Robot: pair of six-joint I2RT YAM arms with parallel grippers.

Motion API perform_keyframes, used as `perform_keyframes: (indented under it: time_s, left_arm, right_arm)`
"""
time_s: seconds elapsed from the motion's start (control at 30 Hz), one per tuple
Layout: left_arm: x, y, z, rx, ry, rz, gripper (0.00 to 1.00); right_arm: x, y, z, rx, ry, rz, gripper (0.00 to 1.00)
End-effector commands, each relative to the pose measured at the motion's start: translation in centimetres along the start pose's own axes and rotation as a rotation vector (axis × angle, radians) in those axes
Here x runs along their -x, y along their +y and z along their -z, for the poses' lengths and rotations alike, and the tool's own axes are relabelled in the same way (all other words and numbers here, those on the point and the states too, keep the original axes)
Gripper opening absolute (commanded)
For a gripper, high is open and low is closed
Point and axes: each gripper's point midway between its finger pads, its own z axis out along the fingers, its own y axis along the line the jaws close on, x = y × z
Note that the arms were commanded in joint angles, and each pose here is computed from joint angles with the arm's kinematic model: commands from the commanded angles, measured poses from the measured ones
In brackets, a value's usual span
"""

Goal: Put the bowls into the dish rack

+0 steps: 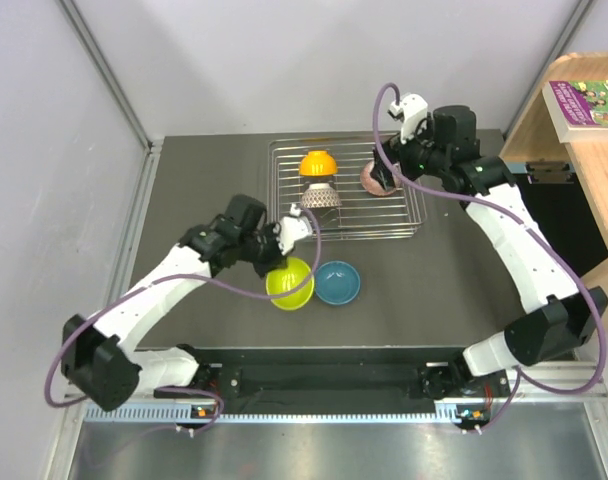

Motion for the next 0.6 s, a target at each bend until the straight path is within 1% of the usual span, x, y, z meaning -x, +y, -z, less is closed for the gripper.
perform_keyframes:
  time_s: [0.0, 0.03, 0.07, 0.1, 0.13, 0.17, 0.2, 0.23, 0.3, 0.33, 0.4, 0.43, 0.47, 0.53, 0.57]
  left_arm:
    - [6.5, 2.5, 4.9, 0.133, -0.192, -0.086, 0.00]
    - [7.2, 2.9, 5.2, 0.153, -0.220, -0.092, 0.00]
    - [8.3, 3.4, 5.6, 0.181, -0.260, -0.107, 0.00]
    - [8.9, 3.9, 5.8, 0.202, -0.277, -0.113, 0.00]
    - [9.1, 4.2, 5.7, 0.214, -0.282, -0.117, 0.00]
    - [10.2, 4.8, 6.1, 0.241, -0.311, -0.130, 0.00]
    - [10.4, 5.4, 6.2, 0.266, -0.314, -0.129, 0.00]
    - [10.7, 5.7, 6.0, 0.275, -0.317, -0.130, 0.00]
    - [11.7, 6.3, 6.3, 0.298, -0.347, -0.137, 0.00]
    - [11.9, 6.5, 6.2, 0.299, -0.352, -0.137, 0.00]
    - [12.8, 6.9, 6.5, 0.313, -0.371, -0.132, 0.00]
    - [13.0, 7.0, 6.5, 0.315, -0.373, -0.131, 0.00]
    - [13.4, 7.2, 6.8, 0.320, -0.381, -0.133, 0.00]
    - [13.9, 7.2, 6.9, 0.314, -0.390, -0.127, 0.00]
    - [14.3, 7.2, 7.1, 0.314, -0.399, -0.130, 0.00]
  right_arm:
    - [-0.1, 3.5, -1.5, 0.228, 0.014, -0.152, 0.99]
    - [-0.2, 4.8, -1.6, 0.312, 0.019, -0.173, 0.99]
    - [-0.5, 5.5, -1.9, 0.351, 0.034, -0.207, 0.99]
    - [-1.2, 6.2, -2.7, 0.399, 0.065, -0.236, 0.99]
    - [-1.1, 7.4, -2.6, 0.479, 0.066, -0.257, 0.98]
    - [-1.4, 8.0, -2.8, 0.517, 0.079, -0.284, 0.99]
    - [-2.0, 8.5, -3.3, 0.559, 0.096, -0.304, 0.99]
    - [-1.8, 9.7, -2.9, 0.644, 0.091, -0.315, 0.99]
    - [-2.2, 11.0, -2.6, 0.742, 0.118, -0.381, 0.98]
    - [-1.6, 11.8, -2.0, 0.822, 0.094, -0.393, 0.98]
    - [-2.0, 13.0, -1.2, 0.916, 0.110, -0.459, 0.98]
    - [-1.4, 13.0, -1.4, 0.939, 0.069, -0.445, 0.97]
    - [-1.4, 13.5, -1.1, 0.961, 0.084, -0.488, 0.96]
    - [-1.7, 14.0, -0.9, 0.993, 0.072, -0.492, 0.95]
    - [-2.2, 14.2, -1.0, 0.994, 0.087, -0.513, 0.95]
